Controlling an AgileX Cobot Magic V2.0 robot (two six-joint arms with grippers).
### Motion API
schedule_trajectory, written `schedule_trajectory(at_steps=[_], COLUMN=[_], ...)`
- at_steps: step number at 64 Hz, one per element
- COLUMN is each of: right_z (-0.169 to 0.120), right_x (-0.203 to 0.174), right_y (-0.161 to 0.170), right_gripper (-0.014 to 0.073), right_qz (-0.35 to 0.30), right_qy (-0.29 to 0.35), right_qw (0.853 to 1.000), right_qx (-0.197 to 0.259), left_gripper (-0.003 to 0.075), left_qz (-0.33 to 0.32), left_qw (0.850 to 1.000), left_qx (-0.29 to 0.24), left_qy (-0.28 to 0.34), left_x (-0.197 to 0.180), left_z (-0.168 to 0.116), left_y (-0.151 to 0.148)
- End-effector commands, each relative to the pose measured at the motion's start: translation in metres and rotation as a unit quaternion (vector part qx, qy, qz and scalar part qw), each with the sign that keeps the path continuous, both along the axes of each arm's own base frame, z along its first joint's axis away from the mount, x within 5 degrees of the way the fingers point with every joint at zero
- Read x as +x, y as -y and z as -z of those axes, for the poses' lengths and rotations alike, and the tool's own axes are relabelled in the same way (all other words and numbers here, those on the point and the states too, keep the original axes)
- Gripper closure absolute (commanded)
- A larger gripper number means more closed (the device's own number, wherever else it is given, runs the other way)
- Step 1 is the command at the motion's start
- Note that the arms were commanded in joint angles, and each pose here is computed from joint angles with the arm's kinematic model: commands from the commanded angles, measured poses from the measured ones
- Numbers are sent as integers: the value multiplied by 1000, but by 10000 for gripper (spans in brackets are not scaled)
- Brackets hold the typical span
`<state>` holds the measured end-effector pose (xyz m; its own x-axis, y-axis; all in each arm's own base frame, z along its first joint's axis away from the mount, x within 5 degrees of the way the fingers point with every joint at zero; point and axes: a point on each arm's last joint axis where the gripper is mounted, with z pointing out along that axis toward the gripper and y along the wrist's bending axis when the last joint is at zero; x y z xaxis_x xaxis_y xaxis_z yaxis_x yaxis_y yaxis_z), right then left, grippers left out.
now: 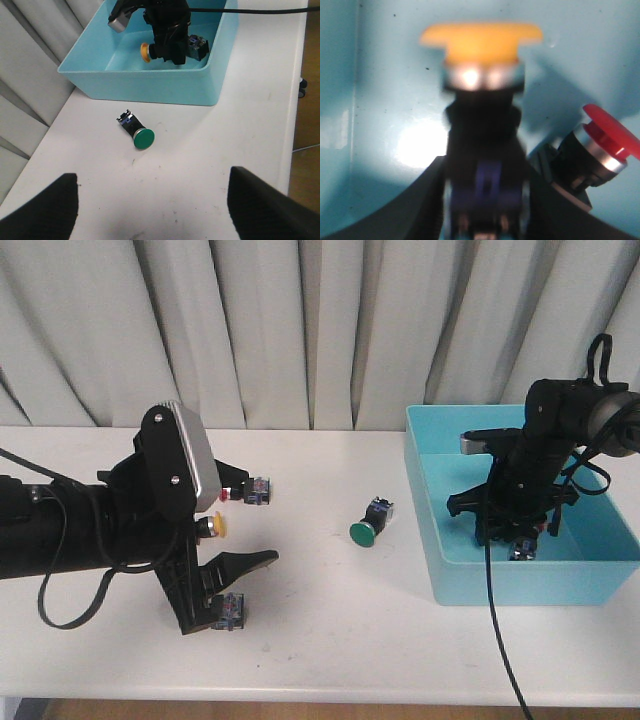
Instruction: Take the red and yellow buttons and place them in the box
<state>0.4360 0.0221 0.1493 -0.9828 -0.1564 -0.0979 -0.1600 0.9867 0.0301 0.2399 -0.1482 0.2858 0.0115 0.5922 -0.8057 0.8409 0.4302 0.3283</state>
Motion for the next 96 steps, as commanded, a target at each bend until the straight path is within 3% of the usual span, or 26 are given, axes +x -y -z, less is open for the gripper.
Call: schedule_trajectory(at_steps=[1, 10, 22, 38, 41, 54, 66, 78, 85, 96], right_z=[-35, -36, -47, -131, -152, -196, -198, -177, -169, -151], right_x=[4, 5, 3, -24, -38, -113, -192, -261, -291, -307], right_y=[0, 0, 0, -2, -4, -13, -13, -5, -1, 1], right_gripper=[248, 178, 177, 196, 204, 229, 230, 230, 230, 233], right_qz=[-3, -3, -8, -19, -23, -35, -44, -42, -40, -38], right_qy=[53, 59, 72, 159, 186, 274, 324, 347, 373, 360], right_qw=[999, 998, 997, 987, 982, 961, 944, 936, 926, 931], right_qx=[5, 5, 5, 10, 9, 21, 33, 36, 38, 38], left_gripper=[141, 141, 141, 141, 141, 141, 141, 141, 141, 141], left_qz=[-10, -10, -10, -7, -7, -7, -7, -3, -3, -3], left_qw=[999, 999, 999, 999, 999, 999, 999, 999, 999, 999], left_qx=[-30, -30, -30, -30, -30, -30, -30, -31, -31, -31], left_qy=[14, 14, 14, 13, 13, 13, 13, 11, 11, 11], left_x=[-1, -1, -1, -1, -1, -1, -1, -2, -2, -2], left_z=[-17, -17, -17, -17, -17, -17, -17, -17, -17, -17], left_y=[1, 1, 1, 1, 1, 1, 1, 2, 2, 2])
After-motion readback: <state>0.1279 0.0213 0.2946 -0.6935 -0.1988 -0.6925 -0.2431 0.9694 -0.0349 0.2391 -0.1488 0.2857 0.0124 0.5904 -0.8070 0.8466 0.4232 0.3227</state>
